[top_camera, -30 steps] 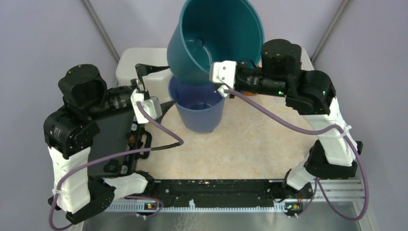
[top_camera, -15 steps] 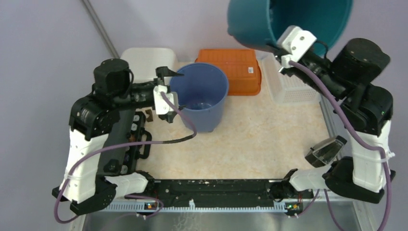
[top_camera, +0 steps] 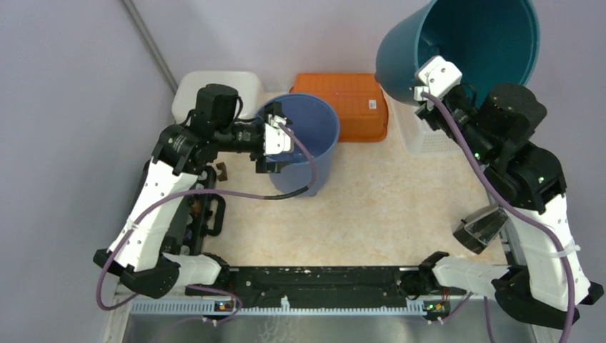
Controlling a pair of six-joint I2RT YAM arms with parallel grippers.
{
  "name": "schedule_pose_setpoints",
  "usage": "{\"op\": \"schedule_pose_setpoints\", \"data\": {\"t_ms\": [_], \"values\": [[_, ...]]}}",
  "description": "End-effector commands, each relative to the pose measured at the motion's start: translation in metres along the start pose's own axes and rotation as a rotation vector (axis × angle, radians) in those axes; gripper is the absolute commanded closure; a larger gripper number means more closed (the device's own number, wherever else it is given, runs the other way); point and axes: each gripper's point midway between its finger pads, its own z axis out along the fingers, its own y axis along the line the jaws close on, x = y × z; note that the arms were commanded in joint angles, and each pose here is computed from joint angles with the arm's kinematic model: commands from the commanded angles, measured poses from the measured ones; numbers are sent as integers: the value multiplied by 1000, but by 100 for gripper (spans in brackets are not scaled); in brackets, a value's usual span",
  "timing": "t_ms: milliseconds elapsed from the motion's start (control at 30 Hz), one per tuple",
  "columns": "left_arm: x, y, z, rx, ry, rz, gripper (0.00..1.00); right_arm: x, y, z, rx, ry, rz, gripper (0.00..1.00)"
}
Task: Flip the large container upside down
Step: Place the container at the center of the board.
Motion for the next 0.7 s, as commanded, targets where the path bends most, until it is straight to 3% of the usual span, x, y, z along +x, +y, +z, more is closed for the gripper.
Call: {"op": "schedule_pose_setpoints", "data": {"t_ms": [0, 367, 667], "values": [[0, -14, 12, 69, -38, 20, 1, -19, -24, -13, 114, -117, 47, 100], [38, -70, 35, 256, 36, -24, 1, 45, 39, 5, 8, -41, 184, 100], [76, -83, 46, 245, 158, -19, 1, 76, 65, 20, -5, -48, 300, 100]]}}
